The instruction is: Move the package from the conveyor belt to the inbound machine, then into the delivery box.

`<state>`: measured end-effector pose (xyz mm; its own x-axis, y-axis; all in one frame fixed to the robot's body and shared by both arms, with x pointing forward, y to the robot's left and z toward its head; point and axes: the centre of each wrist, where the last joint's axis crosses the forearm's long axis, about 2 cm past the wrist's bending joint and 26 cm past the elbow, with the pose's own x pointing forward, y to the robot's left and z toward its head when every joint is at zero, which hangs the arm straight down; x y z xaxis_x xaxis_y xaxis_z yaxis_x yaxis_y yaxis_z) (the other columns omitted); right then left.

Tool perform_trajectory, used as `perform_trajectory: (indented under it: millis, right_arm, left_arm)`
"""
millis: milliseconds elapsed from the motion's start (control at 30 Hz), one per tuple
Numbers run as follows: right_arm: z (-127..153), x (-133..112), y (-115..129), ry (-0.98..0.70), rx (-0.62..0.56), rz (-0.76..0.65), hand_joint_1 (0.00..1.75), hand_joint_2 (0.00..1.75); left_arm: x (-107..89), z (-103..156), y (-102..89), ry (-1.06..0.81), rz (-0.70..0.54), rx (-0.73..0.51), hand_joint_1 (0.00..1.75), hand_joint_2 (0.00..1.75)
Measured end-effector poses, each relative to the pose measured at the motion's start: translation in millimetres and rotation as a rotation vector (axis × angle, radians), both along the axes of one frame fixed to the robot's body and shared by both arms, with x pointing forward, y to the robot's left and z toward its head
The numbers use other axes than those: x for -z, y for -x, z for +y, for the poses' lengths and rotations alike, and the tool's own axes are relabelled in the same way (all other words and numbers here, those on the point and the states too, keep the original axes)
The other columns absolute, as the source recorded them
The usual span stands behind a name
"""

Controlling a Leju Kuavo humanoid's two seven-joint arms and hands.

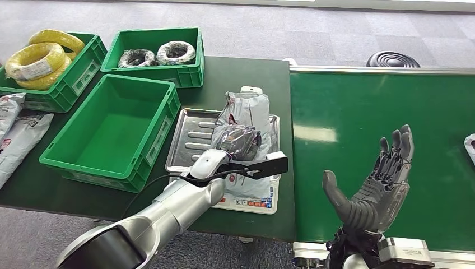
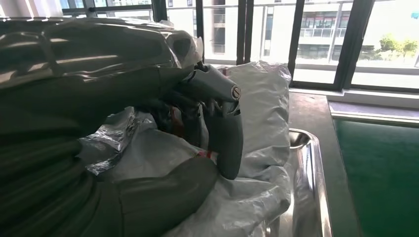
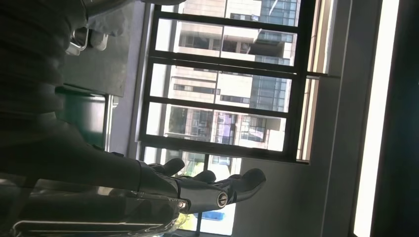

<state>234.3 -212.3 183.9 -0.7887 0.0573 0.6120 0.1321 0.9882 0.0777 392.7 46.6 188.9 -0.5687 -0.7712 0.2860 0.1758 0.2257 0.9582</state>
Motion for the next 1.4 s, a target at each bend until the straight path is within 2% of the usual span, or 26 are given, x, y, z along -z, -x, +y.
perform_trajectory:
  millis: [467,633,700,800,933,1000,1133,1400]
  right_arm:
    - [0.3,-2.9,-2.9,0.002,-0.014,-0.012,0.0,1.75]
    - [0.6,-2.7,-3.5,-0.004,-0.009,-0.01,0.0,1.75]
    - [0.9,-2.4,-4.0,-0.011,-0.001,-0.008,0.0,1.75]
    - [1.4,-1.2,-4.2,-0.019,0.011,-0.003,0.0,1.75]
    - [0.8,1.4,-4.3,-0.021,0.019,0.007,0.0,1.75]
    - [0.9,2.6,-4.4,-0.021,0.017,0.011,0.0,1.75]
    - [1.5,4.8,-4.7,-0.017,0.013,0.018,0.0,1.75]
    - [4.1,6.6,-4.2,-0.009,0.021,0.025,0.0,1.75]
  left_arm:
    - [1.7,1.6,-0.3,0.025,0.0,0.009,1.72,1.75]
    - [-1.0,6.4,-4.3,0.201,0.038,0.037,1.73,1.75]
    - [-6.9,10.4,-8.6,0.339,0.033,0.039,1.71,1.75]
    - [-27.6,21.3,-20.1,0.545,-0.036,0.007,1.7,1.75]
    - [-63.0,43.1,-34.6,0.688,-0.13,-0.051,1.69,1.75]
    - [-74.1,53.1,-37.9,0.729,-0.171,-0.069,1.7,1.75]
    - [-82.7,66.2,-38.5,0.775,-0.231,-0.096,1.67,1.75]
    - [-83.7,84.0,-40.3,0.776,-0.318,-0.186,1.64,1.75]
